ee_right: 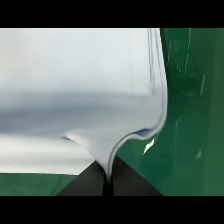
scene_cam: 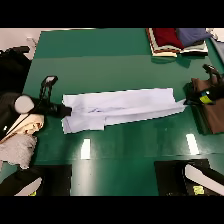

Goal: Fold the shirts.

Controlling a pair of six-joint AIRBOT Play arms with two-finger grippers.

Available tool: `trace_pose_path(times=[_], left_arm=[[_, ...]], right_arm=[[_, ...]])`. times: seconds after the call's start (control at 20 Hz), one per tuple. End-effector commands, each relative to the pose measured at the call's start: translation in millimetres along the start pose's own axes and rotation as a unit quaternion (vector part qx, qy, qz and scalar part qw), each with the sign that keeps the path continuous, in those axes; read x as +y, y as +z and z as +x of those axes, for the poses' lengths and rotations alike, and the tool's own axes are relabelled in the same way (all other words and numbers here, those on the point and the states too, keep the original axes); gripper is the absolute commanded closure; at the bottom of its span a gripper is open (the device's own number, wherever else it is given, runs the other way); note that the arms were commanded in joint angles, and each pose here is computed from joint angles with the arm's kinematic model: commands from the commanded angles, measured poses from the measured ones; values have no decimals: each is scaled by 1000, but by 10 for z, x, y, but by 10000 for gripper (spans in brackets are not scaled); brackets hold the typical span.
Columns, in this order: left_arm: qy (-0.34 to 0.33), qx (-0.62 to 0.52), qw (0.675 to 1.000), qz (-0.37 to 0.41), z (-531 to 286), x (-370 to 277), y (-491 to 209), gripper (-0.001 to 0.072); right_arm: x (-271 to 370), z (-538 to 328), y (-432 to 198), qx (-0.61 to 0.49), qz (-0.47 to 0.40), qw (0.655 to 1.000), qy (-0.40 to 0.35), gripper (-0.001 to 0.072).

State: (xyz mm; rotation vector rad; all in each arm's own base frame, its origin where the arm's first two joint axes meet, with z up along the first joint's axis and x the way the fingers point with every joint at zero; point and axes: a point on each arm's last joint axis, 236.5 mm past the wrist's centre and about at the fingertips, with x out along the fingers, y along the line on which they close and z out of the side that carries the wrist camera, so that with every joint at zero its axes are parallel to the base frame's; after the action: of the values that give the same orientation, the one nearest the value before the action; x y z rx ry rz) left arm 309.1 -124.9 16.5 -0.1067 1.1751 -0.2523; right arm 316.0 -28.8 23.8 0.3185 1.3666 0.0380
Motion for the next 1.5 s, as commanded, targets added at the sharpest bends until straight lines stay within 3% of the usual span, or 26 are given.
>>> trace_pose_path(times=[0.0, 0.25, 0.35, 0.4, 0.45, 0.5, 0.55, 0.6, 0.65, 0.7, 0.85, 1.05, 1.25, 1.35, 1.45], left_arm=[[26, -25, 999, -30, 284, 300, 537, 681], [21, -38, 999, -14, 442, 312, 808, 677], [20, -38, 999, -16, 436, 305, 809, 209], [20, -32, 999, -16, 431, 304, 782, 147], [20, -23, 999, -16, 414, 298, 755, 147], [17, -17, 1000, -18, 396, 278, 738, 148], [5, -14, 1000, -25, 386, 220, 735, 237], [-12, -14, 999, -36, 383, 139, 738, 445], [-31, -16, 998, -49, 381, 46, 751, 630], [-48, -22, 997, -54, 379, -65, 783, 681], [-80, -46, 995, -33, 418, -467, 851, 682], [-136, -29, 990, -17, 678, -1154, 680, 682], [-174, -10, 985, -12, 982, -1700, 695, 682], [-182, -1, 983, 5, 1120, -1926, 749, 682], [-189, 5, 982, 19, 1247, -2123, 800, 682]], right_arm=[[107, 248, 395, 18, -11, 1000, 4, 694], [258, 408, 801, 14, 0, 998, 66, 681], [293, 401, 947, 1, 0, 995, 102, 413], [283, 384, 997, -6, 2, 993, 119, 338], [232, 367, 1009, -11, 3, 992, 128, 313], [148, 365, 983, -10, 3, 991, 132, 307], [46, 387, 924, -4, 5, 991, 131, 245], [-93, 426, 837, 4, 15, 991, 132, 175], [-230, 480, 751, 11, 27, 991, 133, 166], [-360, 544, 678, 15, 37, 990, 134, 166], [-536, 768, 449, 54, 63, 982, 168, 169], [-228, 1065, 429, 90, 68, 964, 241, 190], [92, 1301, 488, 91, 31, 968, 232, 289], [229, 1217, 546, 73, -2, 971, 228, 699], [324, 963, 674, 33, -35, 975, 219, 694]])
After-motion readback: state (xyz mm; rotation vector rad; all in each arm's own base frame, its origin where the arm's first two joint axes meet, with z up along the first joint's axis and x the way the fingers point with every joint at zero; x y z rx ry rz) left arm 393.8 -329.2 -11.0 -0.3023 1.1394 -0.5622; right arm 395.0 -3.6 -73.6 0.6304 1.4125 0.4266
